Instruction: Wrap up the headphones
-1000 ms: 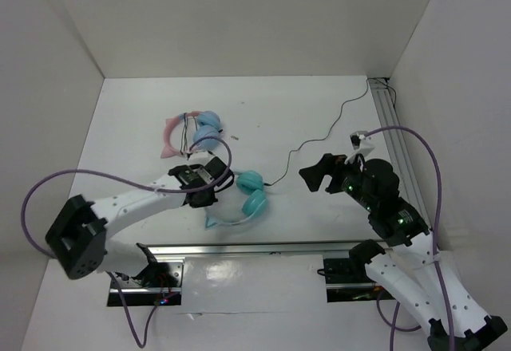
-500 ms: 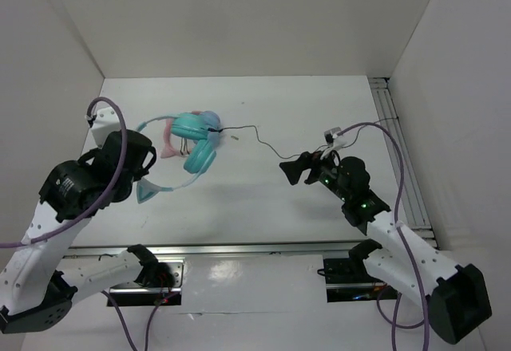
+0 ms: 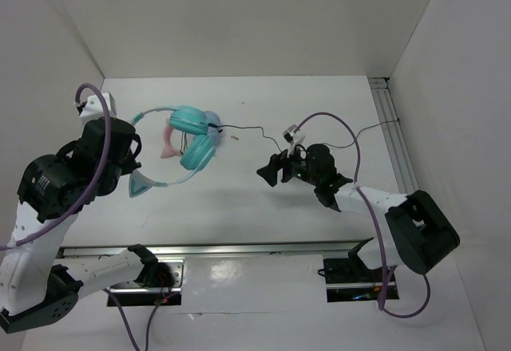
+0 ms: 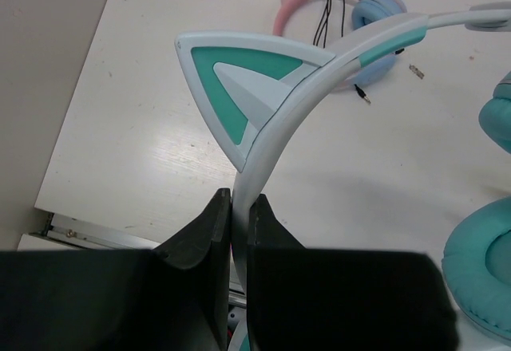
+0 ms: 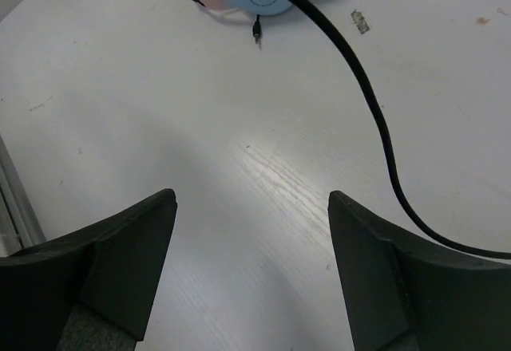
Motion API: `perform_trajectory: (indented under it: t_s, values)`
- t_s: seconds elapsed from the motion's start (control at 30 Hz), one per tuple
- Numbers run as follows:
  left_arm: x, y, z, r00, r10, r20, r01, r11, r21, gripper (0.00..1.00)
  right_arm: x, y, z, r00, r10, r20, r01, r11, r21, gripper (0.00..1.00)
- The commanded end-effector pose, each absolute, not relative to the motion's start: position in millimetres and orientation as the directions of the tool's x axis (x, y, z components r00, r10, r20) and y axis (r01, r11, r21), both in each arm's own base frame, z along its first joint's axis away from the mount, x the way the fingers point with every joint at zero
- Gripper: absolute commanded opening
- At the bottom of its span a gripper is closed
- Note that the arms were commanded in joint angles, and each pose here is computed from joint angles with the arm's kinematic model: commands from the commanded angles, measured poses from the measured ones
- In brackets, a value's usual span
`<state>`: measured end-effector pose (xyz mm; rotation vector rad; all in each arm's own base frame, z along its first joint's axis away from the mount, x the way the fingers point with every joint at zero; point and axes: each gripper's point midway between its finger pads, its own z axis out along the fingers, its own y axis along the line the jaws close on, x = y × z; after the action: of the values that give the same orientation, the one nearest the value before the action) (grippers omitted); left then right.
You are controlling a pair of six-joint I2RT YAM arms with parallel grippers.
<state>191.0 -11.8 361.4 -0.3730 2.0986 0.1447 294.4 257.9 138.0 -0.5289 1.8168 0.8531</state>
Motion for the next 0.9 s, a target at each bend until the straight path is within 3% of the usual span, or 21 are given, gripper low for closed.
perform_trajectory:
  t_s: [0.0,0.07,0.17,0.37,0.47,0.7,0.87]
  values:
    - [195.7,-17.0,381.1,-0.433,-0.259,-0.864,-0.306,0.943,-0.130,0.00,318.1,272.9,171.5,-0.237,0.060,-0.970,-0.741,0.634,0.220,0.83]
    - [195.3,-16.7,384.2,-0.425,-0.264,-0.866,-0.305,0.942,-0.138,0.00,322.4,275.0,162.4,-0.244,0.042,-0.969,-0.741,0.637,0.214,0.75]
    - [195.2,-16.4,384.2,-0.428,-0.256,-0.867,-0.301,0.945,-0.130,0.00,329.5,277.6,166.4,-0.237,0.047,-0.971,-0.736,0.643,0.210,0.75]
    - [199.2,-7.8,380.9,-0.423,-0.254,-0.870,-0.351,0.931,-0.101,0.00,281.2,297.6,191.4,-0.224,0.023,-0.974,-0.839,0.504,0.205,0.86]
    - [202.8,-9.7,377.7,-0.434,-0.241,-0.868,-0.348,0.934,-0.085,0.00,263.3,296.7,209.5,-0.168,0.015,-0.986,-0.847,0.509,0.152,0.88]
    - [207.1,-17.3,373.0,-0.460,-0.233,-0.857,-0.319,0.944,-0.085,0.00,282.2,272.2,217.9,-0.098,-0.030,-0.995,-0.730,0.681,0.052,0.90]
    - [206.5,-20.5,371.7,-0.472,-0.227,-0.852,-0.300,0.950,-0.087,0.00,303.1,269.9,206.1,-0.092,-0.068,-0.993,-0.676,0.736,0.012,0.90]
